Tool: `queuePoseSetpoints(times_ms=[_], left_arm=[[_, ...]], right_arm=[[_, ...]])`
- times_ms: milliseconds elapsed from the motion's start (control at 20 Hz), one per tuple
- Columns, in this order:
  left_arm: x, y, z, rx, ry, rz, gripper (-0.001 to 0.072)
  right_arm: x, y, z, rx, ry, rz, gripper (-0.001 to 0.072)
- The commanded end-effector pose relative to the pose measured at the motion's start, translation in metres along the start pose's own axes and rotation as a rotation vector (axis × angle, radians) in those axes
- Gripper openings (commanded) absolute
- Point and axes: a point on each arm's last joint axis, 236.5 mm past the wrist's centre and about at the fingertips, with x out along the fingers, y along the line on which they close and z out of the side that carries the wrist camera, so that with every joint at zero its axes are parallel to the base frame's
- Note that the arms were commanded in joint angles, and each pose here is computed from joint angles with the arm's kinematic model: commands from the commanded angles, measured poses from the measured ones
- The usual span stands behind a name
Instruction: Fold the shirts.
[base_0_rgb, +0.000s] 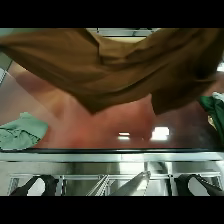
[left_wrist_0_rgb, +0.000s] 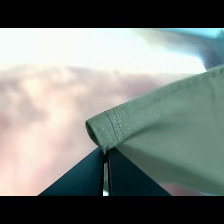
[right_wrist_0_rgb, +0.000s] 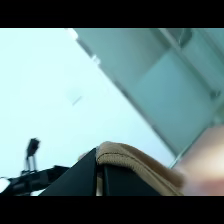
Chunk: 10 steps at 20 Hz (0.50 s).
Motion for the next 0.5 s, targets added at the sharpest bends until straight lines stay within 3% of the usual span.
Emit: queuePoseSetpoints(times_ms=[0, 200, 300, 450], left_arm=[[-0.086, -0.028, 0.044, 0.154, -0.214, 0.178, 0.0019], [-0.118, -0.048, 0.07, 0.31, -0.338, 0.257, 0.0019], [-0.089, -0.046, 0.058, 0.337, -0.246, 0.162, 0.002], [0.001, -0.025, 0.018, 0.289, 0.0, -0.022, 0.002]], right_arm=[[-0.022, 0.082, 0.01, -0.243, -0.071, -0.022, 0.0021], [-0.025, 0.088, 0.005, -0.384, -0.084, -0.175, 0.0022], [-0.031, 0.036, -0.009, -0.298, 0.002, -0.337, 0.0022], [-0.024, -0.041, -0.048, -0.153, 0.146, -0.406, 0.0022]])
